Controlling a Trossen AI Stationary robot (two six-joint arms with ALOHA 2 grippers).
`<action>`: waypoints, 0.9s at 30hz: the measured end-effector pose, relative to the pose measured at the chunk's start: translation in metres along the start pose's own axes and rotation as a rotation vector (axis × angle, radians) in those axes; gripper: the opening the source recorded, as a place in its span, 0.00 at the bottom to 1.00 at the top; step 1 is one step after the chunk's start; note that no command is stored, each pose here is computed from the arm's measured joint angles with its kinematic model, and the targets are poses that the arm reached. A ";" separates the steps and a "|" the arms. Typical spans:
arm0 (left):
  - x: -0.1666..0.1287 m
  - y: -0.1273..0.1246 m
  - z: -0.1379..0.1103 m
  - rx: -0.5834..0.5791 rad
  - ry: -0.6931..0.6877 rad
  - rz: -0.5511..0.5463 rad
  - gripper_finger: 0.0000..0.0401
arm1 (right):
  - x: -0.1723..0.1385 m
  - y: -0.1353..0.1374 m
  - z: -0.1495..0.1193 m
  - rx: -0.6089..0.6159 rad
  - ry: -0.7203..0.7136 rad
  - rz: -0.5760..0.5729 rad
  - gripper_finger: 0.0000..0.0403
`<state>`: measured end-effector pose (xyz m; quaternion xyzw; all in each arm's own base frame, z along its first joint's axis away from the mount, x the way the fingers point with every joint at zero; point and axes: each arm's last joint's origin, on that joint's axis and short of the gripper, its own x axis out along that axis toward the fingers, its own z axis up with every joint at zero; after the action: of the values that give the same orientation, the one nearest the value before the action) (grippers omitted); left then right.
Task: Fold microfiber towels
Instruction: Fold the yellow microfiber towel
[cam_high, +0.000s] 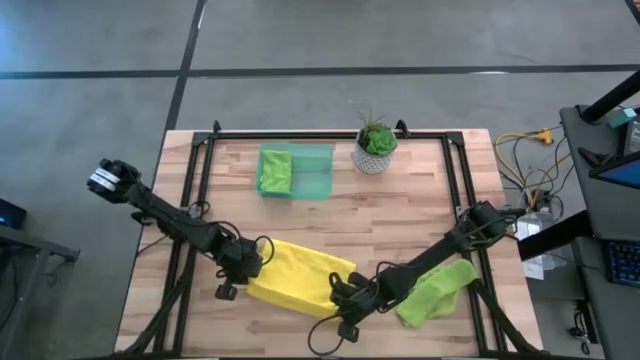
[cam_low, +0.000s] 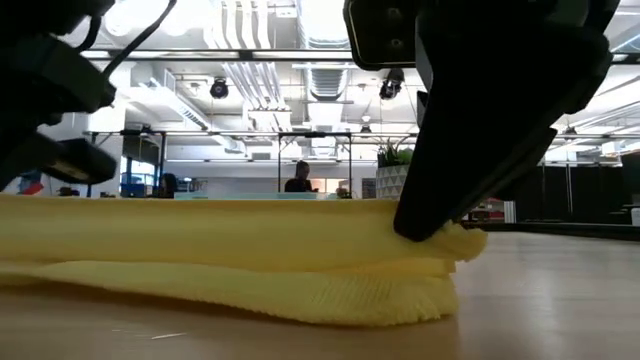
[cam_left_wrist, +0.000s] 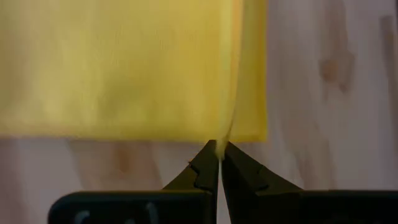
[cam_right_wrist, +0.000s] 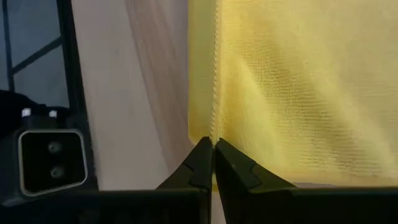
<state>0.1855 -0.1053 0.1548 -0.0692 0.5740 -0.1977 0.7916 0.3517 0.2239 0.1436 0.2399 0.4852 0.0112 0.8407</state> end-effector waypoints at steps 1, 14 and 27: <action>0.001 0.000 -0.002 -0.012 0.016 -0.017 0.00 | 0.000 0.000 0.000 0.001 0.015 0.007 0.02; -0.005 -0.001 -0.003 -0.057 -0.015 -0.054 0.31 | -0.018 0.008 0.017 0.029 0.048 0.129 0.33; -0.031 0.003 0.003 -0.118 -0.211 0.082 0.35 | -0.068 0.012 0.012 0.142 -0.234 -0.135 0.40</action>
<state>0.1809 -0.0907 0.1817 -0.1126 0.5005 -0.1226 0.8496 0.3281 0.2124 0.2086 0.2654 0.3988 -0.1079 0.8712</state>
